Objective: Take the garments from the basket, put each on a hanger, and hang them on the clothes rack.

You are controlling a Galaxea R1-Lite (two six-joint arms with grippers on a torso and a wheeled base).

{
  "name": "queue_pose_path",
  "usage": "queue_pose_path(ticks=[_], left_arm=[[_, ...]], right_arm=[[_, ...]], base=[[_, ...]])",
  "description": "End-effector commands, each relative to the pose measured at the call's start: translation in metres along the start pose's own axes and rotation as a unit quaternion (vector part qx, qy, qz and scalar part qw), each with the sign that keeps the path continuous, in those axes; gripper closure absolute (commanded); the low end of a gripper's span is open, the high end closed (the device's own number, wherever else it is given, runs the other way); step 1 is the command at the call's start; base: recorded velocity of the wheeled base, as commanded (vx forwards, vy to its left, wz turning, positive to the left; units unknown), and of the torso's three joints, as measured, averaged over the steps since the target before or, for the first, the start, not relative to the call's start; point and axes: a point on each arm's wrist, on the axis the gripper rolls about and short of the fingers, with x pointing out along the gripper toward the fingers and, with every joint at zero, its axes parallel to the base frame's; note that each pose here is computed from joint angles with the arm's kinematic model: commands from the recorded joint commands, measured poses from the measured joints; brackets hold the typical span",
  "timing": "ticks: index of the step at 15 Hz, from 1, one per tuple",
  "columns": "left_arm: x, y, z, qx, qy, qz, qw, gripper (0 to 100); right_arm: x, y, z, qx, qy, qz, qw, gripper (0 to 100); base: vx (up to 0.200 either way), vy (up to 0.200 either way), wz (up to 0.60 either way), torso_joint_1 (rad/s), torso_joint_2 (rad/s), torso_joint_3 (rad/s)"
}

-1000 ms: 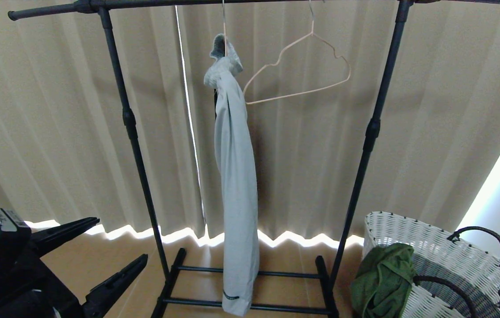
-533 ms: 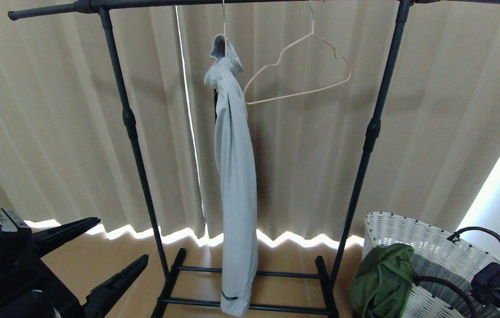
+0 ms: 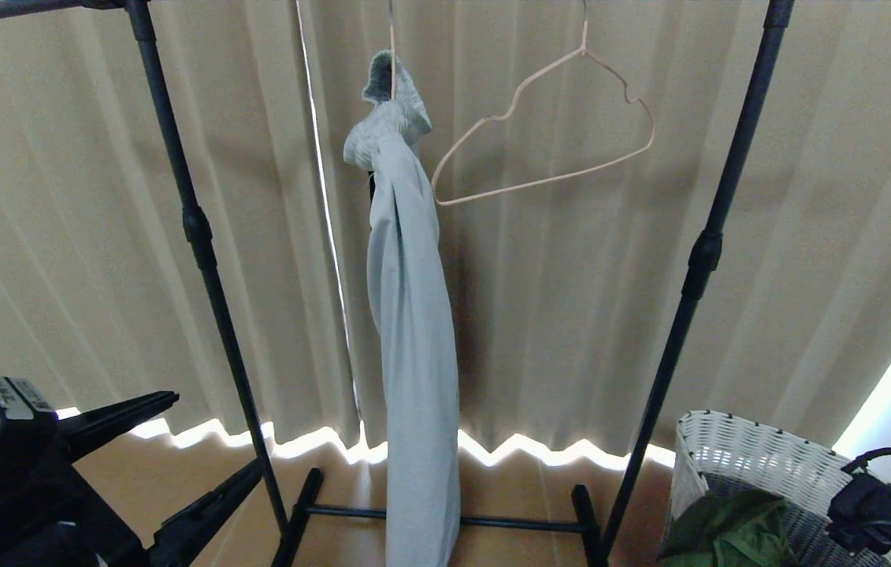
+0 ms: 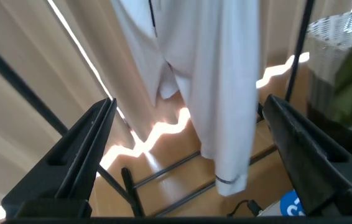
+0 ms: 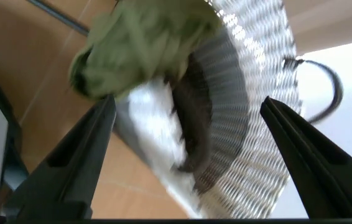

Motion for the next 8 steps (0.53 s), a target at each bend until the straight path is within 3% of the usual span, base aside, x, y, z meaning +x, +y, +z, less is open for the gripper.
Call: queue_pose_path(ticks=[1,5,8], left_arm=[[-0.001,-0.001,-0.001,0.001,0.0,-0.004,1.0,0],[-0.001,-0.001,-0.001,0.001,-0.001,-0.004,1.0,0],[-0.002,-0.001,0.0,0.001,-0.005,-0.003,1.0,0]], right_arm=[[0.004,0.002,-0.001,-0.022,0.012,0.012,0.9996,0],[0.016,0.004,0.001,-0.091,0.04,0.037,0.9944,0],[0.038,0.007,0.009,-0.112,0.049,0.051,0.9912,0]], base=[[0.0,0.0,0.0,0.0,0.0,0.0],[0.0,0.0,0.0,0.0,0.0,0.0],[0.0,0.0,0.0,0.0,0.0,0.0]])
